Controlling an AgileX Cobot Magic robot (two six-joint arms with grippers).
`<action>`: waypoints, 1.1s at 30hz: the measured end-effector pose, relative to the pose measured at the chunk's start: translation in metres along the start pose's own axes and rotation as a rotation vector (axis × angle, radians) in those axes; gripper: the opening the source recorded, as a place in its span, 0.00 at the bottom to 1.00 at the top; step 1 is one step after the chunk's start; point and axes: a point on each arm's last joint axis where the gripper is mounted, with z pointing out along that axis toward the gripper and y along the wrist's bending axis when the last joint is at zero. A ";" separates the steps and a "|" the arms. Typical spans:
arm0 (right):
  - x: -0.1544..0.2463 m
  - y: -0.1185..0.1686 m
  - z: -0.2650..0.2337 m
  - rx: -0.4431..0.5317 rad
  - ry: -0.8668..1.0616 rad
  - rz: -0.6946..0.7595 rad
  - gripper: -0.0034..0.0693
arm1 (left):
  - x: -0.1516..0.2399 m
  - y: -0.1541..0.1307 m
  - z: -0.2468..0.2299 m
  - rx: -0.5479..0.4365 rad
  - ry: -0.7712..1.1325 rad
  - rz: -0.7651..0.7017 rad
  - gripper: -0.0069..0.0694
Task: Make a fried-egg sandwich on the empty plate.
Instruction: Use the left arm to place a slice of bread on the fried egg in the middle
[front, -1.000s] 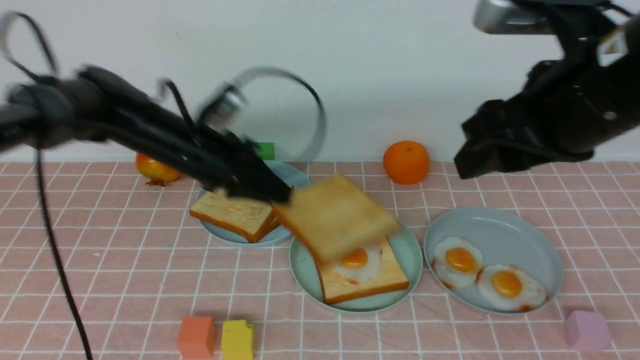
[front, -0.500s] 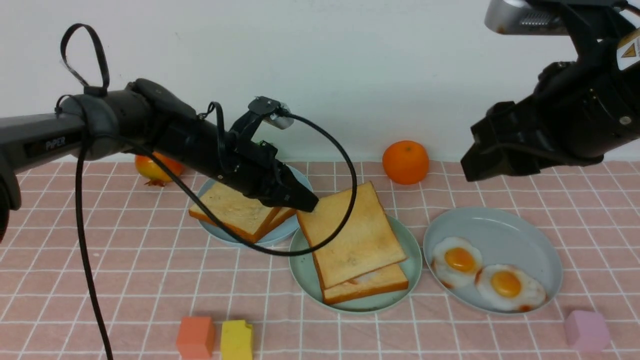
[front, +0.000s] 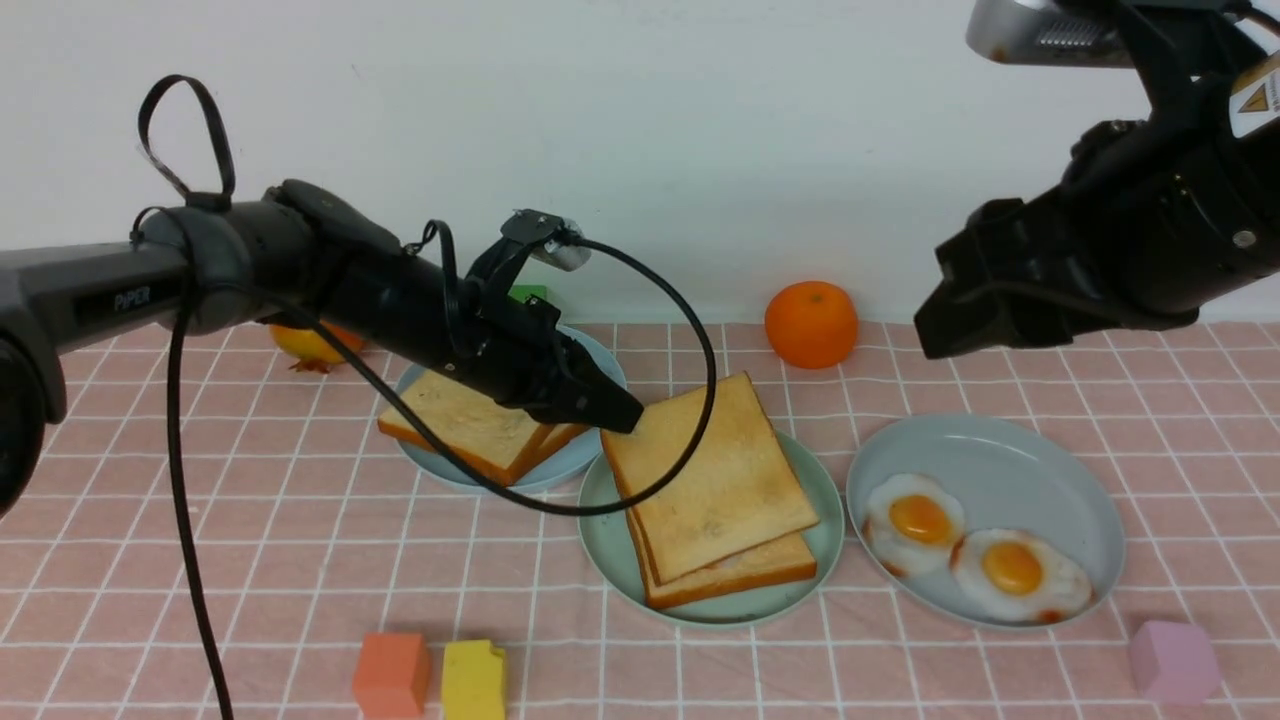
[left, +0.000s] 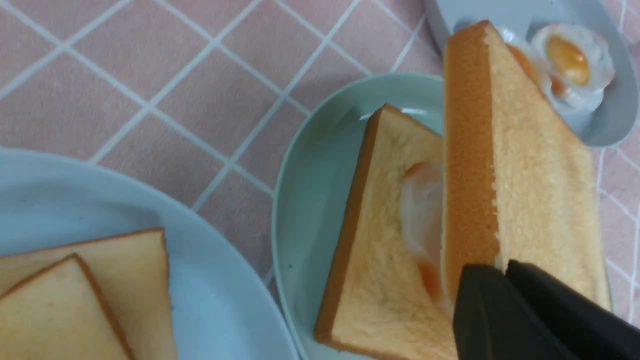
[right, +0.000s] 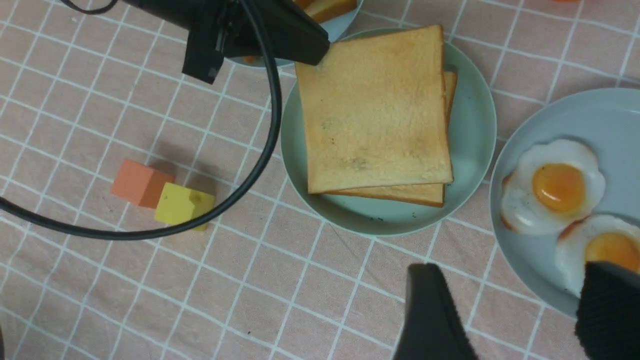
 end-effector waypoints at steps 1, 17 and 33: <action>0.000 0.000 0.000 0.000 0.000 0.000 0.62 | 0.000 0.000 0.000 0.000 0.000 0.000 0.14; 0.000 0.000 0.000 0.000 0.000 0.026 0.62 | 0.000 0.000 0.000 -0.002 0.003 -0.038 0.15; 0.000 0.000 0.000 0.000 0.000 0.029 0.62 | 0.000 0.000 0.000 -0.004 0.001 -0.045 0.50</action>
